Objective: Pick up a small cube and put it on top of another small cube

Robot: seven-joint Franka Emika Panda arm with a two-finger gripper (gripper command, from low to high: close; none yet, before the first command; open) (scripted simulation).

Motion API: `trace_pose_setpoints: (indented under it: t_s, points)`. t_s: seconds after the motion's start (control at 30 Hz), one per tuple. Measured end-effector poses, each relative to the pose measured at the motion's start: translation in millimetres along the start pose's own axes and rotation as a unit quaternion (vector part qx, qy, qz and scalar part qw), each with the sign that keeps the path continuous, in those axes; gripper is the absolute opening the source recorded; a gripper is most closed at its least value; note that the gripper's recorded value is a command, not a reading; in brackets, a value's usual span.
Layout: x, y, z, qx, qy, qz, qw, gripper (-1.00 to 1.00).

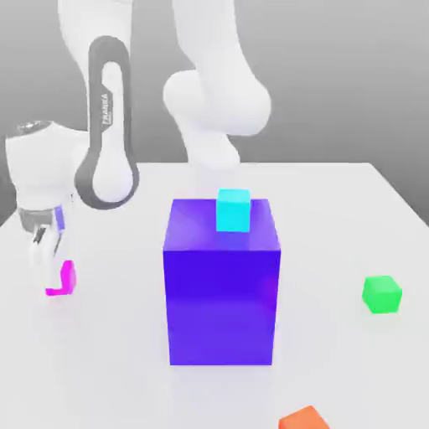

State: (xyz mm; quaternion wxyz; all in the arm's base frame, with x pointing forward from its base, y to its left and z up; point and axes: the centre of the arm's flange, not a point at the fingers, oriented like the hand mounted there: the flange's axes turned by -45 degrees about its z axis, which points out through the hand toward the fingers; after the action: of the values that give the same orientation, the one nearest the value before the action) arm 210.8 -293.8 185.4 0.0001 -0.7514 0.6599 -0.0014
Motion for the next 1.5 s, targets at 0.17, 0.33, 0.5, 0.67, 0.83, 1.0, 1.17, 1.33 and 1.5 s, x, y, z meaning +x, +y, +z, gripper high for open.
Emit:
trace_pose_setpoints:
  t_s: [0.17, 0.33, 0.5, 0.67, 0.83, 1.0, 1.17, 1.33, 1.5]
  points:
    - [30, -33, -50, 0.033, 0.070, -0.031, 0.996, -1.00]
    - [21, -105, -95, 0.067, 0.127, -0.108, 0.984, -1.00]
    - [-80, -202, -108, 0.088, 0.116, -0.231, 0.962, -1.00]
    - [-206, -259, -115, 0.101, 0.099, -0.346, 0.927, -1.00]
    - [-335, -271, -116, 0.104, 0.080, -0.449, 0.884, -1.00]
    - [-464, -243, -113, 0.098, 0.060, -0.551, 0.827, -1.00]
    - [-591, -163, -98, 0.073, 0.034, -0.655, 0.751, -1.00]
    - [-606, -105, -66, 0.013, 0.004, -0.679, 0.734, -1.00]
    - [-606, -100, -51, 0.003, 0.003, -0.678, 0.735, -1.00]
